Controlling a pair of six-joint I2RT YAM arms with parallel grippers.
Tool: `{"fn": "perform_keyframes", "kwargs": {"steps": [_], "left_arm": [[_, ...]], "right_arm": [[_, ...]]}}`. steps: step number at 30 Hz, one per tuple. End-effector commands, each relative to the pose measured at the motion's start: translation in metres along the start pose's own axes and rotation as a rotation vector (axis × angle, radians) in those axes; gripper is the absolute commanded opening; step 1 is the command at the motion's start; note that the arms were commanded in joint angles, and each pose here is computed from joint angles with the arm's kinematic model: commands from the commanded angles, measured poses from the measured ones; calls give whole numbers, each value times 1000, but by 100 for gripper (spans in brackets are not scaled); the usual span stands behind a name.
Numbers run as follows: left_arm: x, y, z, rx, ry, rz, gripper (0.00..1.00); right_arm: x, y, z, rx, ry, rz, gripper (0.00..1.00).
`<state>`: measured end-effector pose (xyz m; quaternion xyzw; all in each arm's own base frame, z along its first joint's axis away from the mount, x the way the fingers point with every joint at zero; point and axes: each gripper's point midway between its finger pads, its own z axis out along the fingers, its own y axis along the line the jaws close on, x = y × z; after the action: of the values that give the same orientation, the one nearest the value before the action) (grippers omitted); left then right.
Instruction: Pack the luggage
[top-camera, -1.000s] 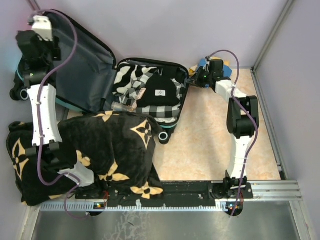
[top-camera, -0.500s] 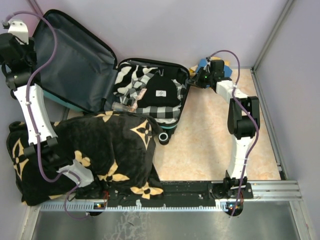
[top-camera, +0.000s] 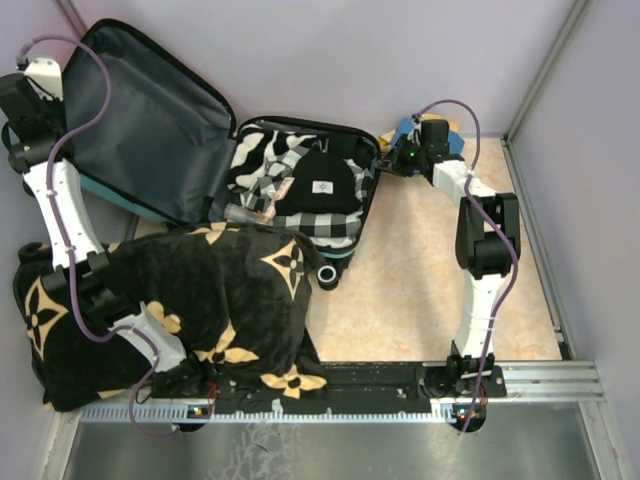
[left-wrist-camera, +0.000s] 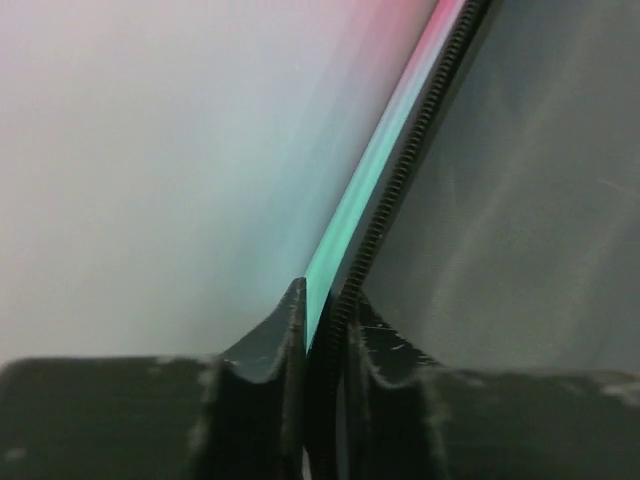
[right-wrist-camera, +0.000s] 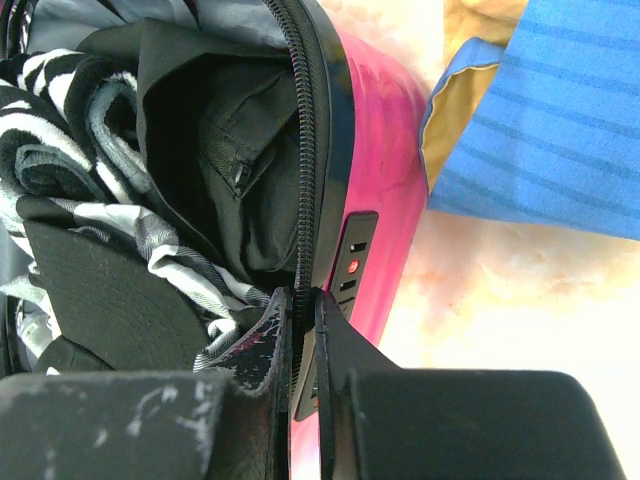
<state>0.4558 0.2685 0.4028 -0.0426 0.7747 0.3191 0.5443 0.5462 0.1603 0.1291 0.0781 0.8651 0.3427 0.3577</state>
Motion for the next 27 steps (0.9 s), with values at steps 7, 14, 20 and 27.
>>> {"fn": "perform_keyframes", "kwargs": {"steps": [7, 14, 20, 27], "left_arm": [[-64, -91, -57, 351, -214, 6, 1], [-102, -204, -135, 630, -383, 103, 1], [-116, -287, -192, 885, -461, 81, 1], [-118, -385, -254, 1159, -486, 54, 1]], "right_arm": [[-29, 23, -34, -44, -63, -55, 0], [-29, 24, -31, -49, -61, -57, 0], [-31, 28, -27, -56, -66, -61, 0], [-43, 41, -22, -75, -98, -75, 0]]}}
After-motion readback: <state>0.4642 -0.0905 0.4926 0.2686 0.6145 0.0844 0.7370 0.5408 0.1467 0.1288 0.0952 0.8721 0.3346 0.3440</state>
